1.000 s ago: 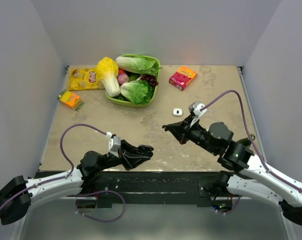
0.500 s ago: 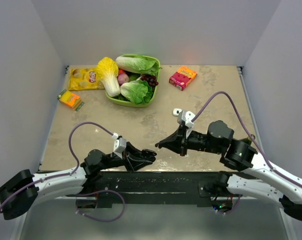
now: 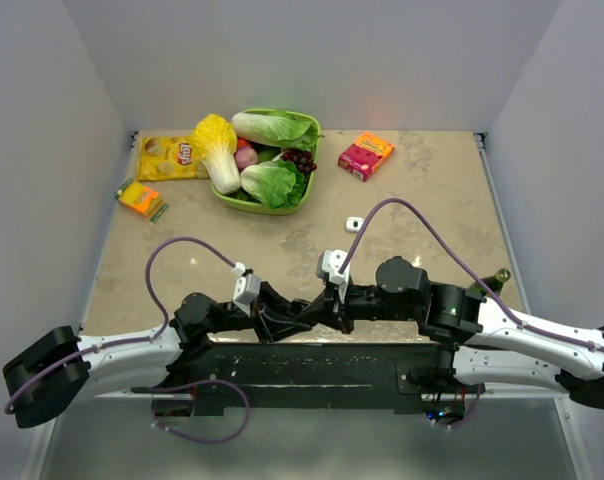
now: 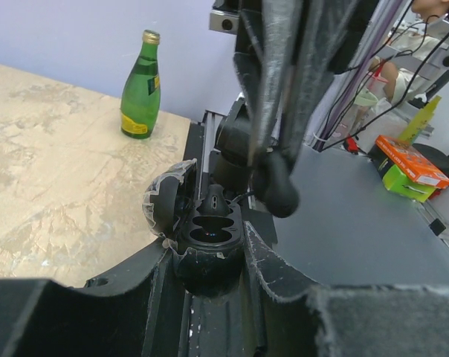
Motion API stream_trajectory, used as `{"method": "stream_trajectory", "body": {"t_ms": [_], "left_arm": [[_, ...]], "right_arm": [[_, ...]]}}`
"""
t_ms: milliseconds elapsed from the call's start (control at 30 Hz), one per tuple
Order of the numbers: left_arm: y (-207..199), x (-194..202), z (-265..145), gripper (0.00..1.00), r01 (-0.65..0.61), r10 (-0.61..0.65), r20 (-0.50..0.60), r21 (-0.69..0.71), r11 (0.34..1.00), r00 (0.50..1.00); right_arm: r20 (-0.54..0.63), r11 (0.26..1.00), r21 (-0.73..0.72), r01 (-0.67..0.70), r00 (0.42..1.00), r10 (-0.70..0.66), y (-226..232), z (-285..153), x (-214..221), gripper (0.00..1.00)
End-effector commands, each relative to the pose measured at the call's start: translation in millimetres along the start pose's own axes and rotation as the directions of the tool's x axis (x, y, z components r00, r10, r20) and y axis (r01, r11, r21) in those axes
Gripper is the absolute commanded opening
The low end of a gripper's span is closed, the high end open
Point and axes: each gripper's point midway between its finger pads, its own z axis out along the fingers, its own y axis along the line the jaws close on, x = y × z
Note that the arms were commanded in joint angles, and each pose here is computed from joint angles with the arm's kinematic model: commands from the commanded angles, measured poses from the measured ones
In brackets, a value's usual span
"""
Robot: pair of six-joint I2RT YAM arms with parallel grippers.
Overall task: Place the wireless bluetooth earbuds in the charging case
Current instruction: Place the earbud in the charging case.
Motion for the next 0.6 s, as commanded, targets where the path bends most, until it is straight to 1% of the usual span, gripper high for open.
{"method": "stream_trajectory", "body": {"t_ms": [0, 167, 567], "left_arm": [[-21, -32, 9, 0.00, -0.098, 0.088, 0.097, 0.102, 0.990, 0.991], [-23, -32, 8, 0.00, -0.095, 0.084, 0.097, 0.114, 0.989, 0.992], [-20, -35, 10, 0.00, -0.093, 0.082, 0.108, 0.099, 0.991, 0.991]], "right_arm": [[0.077, 0.997, 0.069, 0.035, 0.996, -0.040, -10, -5, -21, 0.00], [0.078, 0.994, 0.105, 0.032, 0.996, -0.041, -17, -2, -18, 0.00], [0.046, 0.998, 0.066, 0.023, 0.999, -0.026, -8, 9, -7, 0.00]]}}
